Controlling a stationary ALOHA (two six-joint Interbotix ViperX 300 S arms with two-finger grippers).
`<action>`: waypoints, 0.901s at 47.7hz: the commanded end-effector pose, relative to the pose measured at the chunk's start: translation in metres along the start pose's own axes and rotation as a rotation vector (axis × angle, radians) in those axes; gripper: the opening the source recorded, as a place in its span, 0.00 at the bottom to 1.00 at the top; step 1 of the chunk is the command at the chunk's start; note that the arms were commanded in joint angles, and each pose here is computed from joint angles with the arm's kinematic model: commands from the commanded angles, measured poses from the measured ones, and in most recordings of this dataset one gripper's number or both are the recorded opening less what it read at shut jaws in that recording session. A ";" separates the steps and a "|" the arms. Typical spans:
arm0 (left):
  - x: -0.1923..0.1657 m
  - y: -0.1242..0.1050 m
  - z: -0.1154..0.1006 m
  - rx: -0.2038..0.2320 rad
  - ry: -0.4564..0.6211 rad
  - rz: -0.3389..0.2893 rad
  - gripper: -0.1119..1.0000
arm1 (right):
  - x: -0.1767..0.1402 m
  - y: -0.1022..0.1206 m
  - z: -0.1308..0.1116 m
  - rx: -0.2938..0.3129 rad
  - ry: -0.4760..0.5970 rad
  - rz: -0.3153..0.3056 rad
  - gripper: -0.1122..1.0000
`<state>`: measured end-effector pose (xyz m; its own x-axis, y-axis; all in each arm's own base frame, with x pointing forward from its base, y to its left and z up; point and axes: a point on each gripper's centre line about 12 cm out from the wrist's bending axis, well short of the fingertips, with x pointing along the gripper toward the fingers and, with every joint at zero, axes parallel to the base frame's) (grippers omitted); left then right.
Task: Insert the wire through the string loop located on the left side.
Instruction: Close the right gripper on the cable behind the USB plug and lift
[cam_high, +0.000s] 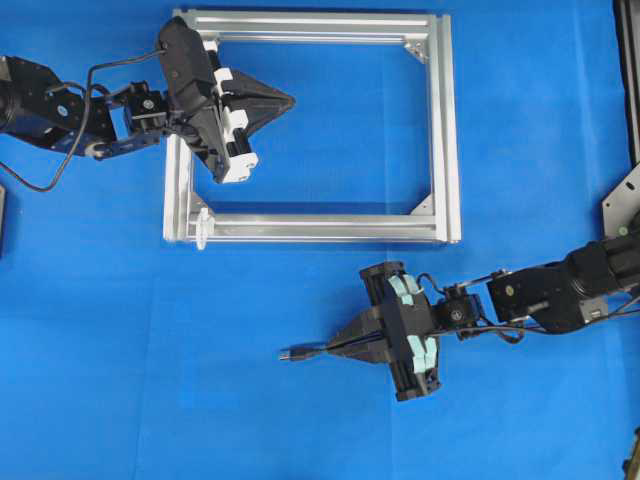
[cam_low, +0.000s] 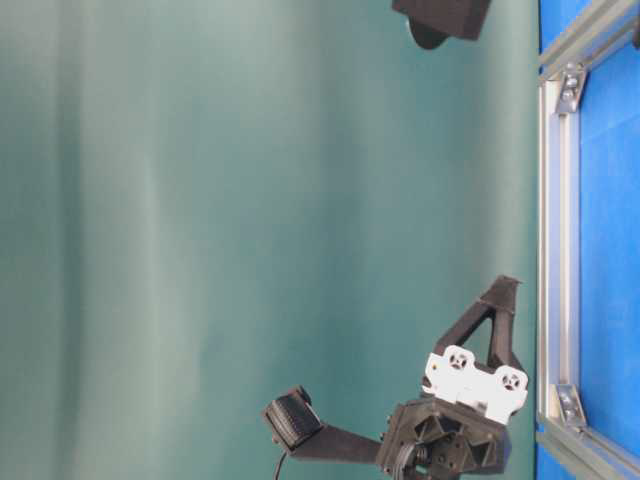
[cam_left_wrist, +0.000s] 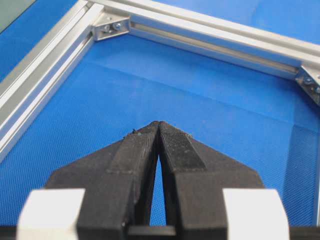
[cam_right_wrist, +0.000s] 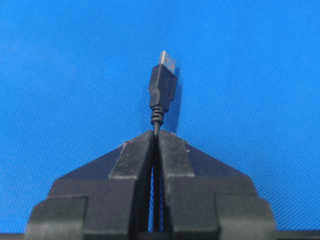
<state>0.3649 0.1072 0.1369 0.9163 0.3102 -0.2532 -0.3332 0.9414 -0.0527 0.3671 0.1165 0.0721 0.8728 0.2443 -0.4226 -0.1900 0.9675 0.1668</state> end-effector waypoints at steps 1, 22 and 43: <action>-0.002 -0.001 0.012 0.001 -0.037 -0.004 0.10 | -0.001 0.005 0.014 0.001 -0.043 0.013 0.10; -0.002 0.000 0.012 -0.003 -0.037 -0.003 0.10 | -0.035 0.014 0.074 0.008 -0.122 0.030 0.10; -0.002 -0.001 0.011 -0.006 -0.031 -0.004 0.10 | -0.041 0.013 0.081 0.011 -0.129 0.027 0.10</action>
<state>0.3644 0.1071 0.1361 0.9153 0.3097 -0.2577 -0.3343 0.9407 -0.0571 0.3635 0.1133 0.1512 0.9061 0.2567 -0.3362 -0.2039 0.9614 0.1847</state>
